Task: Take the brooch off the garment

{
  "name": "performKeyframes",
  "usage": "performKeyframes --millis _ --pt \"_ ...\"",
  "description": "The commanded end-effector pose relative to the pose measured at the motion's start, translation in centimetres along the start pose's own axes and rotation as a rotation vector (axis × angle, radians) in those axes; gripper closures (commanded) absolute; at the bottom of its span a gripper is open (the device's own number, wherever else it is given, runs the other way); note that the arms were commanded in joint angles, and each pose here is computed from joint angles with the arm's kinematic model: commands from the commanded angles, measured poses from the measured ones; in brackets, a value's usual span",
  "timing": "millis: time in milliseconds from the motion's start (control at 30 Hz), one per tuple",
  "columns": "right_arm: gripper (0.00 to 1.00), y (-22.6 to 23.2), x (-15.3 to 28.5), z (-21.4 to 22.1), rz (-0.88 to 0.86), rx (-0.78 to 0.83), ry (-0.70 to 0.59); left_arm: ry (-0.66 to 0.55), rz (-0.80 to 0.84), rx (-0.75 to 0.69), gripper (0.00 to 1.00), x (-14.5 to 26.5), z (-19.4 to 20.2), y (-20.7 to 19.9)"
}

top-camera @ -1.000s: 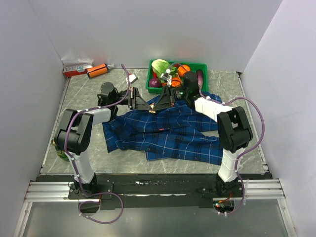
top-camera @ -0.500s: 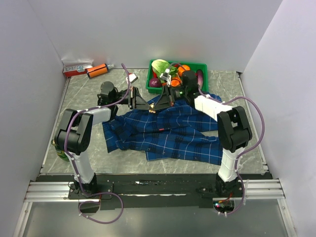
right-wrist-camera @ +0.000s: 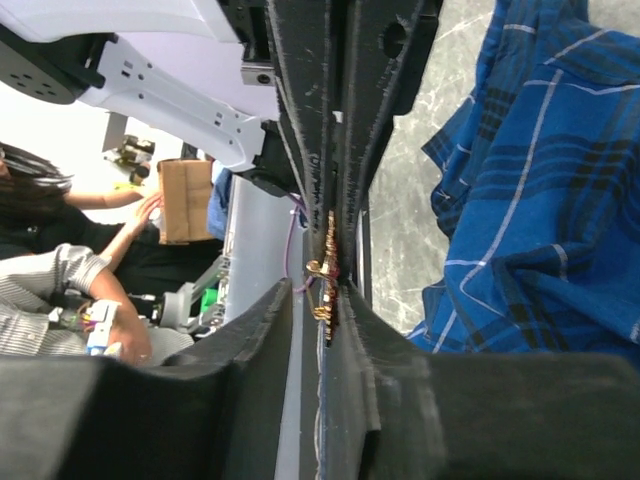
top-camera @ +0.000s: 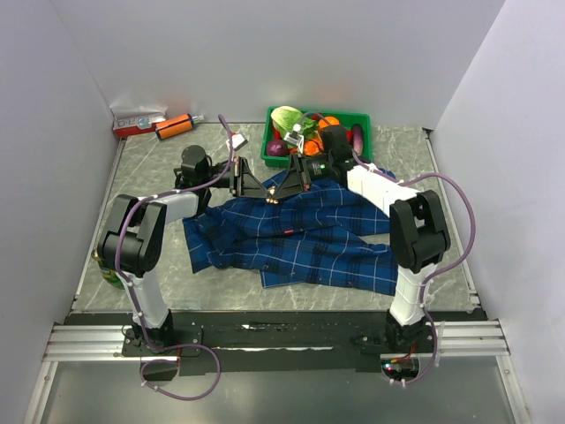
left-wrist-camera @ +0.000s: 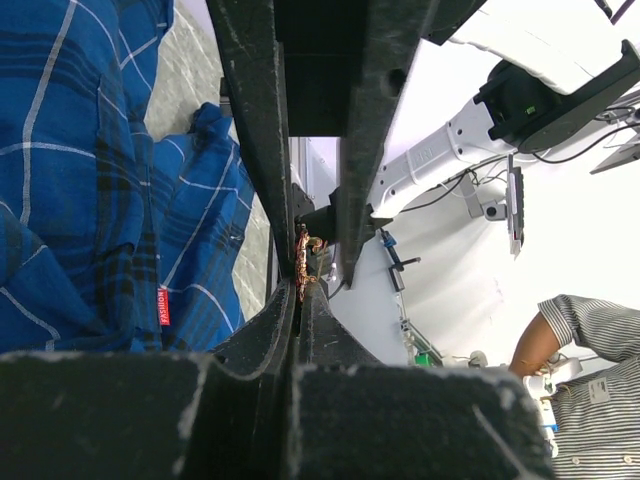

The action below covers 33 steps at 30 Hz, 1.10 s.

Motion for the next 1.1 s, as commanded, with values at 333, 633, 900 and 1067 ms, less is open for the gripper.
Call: performKeyframes --millis 333,633,900,1067 --pt "0.62 3.4 0.9 -0.9 -0.148 0.104 0.034 -0.035 0.004 -0.101 0.99 0.1 -1.3 -0.8" --pt "0.68 3.5 0.9 -0.7 -0.171 0.118 0.054 -0.028 -0.001 -0.089 0.99 0.3 -1.0 -0.9" --pt "0.61 3.1 1.1 -0.7 -0.147 0.092 0.025 -0.033 0.014 -0.119 0.99 0.5 -1.5 -1.2" --pt "0.54 2.3 1.6 -1.0 -0.105 0.078 -0.018 -0.035 0.013 -0.117 0.99 0.5 -1.5 -1.5"
Point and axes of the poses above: each gripper's point midway between its finger pads, its own x axis back along the fingers, its own y axis along the line the jaws close on, z = x × y, the point moved 7 cm from there along x, back along the fingers, and after that the axes turned 6 degrees about -x, right-handed, at the moved point
